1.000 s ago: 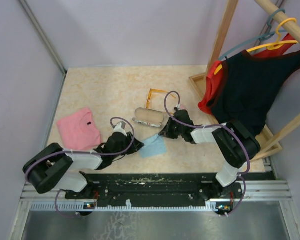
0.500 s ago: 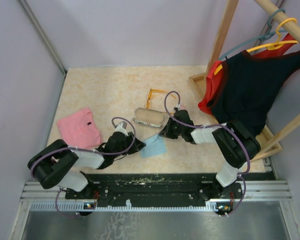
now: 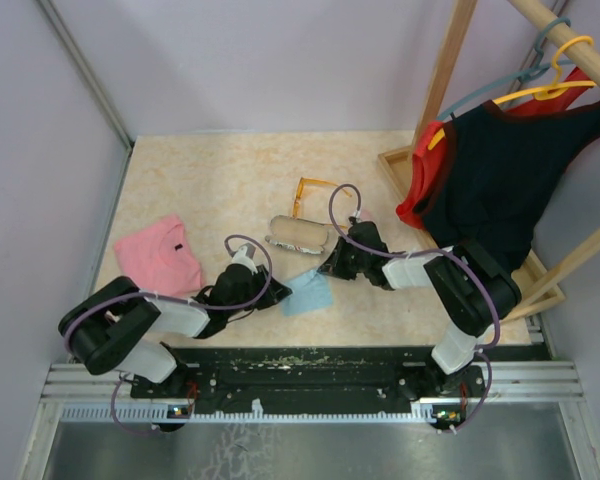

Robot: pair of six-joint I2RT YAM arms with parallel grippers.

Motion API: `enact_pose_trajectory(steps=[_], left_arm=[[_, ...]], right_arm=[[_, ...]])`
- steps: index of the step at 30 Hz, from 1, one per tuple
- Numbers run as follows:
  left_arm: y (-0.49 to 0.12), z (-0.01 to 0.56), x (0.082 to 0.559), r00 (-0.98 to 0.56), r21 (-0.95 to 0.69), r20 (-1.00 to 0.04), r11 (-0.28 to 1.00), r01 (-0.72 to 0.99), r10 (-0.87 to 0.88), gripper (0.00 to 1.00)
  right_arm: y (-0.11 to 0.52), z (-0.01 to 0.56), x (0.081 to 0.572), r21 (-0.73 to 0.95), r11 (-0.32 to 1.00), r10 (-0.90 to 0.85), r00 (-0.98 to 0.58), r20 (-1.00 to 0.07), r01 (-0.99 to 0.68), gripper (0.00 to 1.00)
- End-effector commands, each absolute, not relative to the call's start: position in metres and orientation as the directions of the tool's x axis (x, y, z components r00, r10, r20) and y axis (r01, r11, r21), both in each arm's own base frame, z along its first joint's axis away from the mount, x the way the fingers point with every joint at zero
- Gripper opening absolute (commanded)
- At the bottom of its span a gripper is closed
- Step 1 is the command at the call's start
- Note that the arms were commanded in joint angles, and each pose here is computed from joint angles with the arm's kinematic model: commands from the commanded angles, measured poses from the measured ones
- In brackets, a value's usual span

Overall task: Organize the sunglasses
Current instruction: Fold the glasses cleaning cloth at the center of the board.

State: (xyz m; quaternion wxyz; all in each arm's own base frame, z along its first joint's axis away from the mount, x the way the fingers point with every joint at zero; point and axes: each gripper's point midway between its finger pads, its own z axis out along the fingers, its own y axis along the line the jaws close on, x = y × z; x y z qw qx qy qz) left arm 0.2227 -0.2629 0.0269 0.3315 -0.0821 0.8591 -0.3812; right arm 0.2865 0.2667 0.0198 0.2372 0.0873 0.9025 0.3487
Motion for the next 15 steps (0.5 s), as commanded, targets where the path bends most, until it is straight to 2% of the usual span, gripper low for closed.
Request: enact_pose_trajectory(steps=[1, 5, 10, 15], left_arm=[[-0.261, 0.02, 0.222, -0.774, -0.702, -0.498, 0.706, 0.096, -0.391, 0.27], [-0.26, 0.019, 0.223, -0.773, -0.698, -0.501, 0.71, 0.093, -0.391, 0.19], [-0.257, 0.02, 0.226, -0.762, -0.68, -0.519, 0.727, 0.093, -0.388, 0.02], [-0.253, 0.03, 0.233, -0.737, -0.672, -0.547, 0.733, 0.104, -0.397, 0.01]], right_arm=[[0.268, 0.028, 0.293, 0.686, 0.726, 0.329, -0.858, -0.396, -0.038, 0.0], [0.268, 0.027, 0.292, 0.687, 0.726, 0.329, -0.858, -0.394, -0.037, 0.0], [0.267, 0.028, 0.292, 0.686, 0.727, 0.328, -0.856, -0.398, -0.04, 0.0], [0.267, 0.041, 0.292, 0.692, 0.72, 0.331, -0.846, -0.419, -0.061, 0.0]])
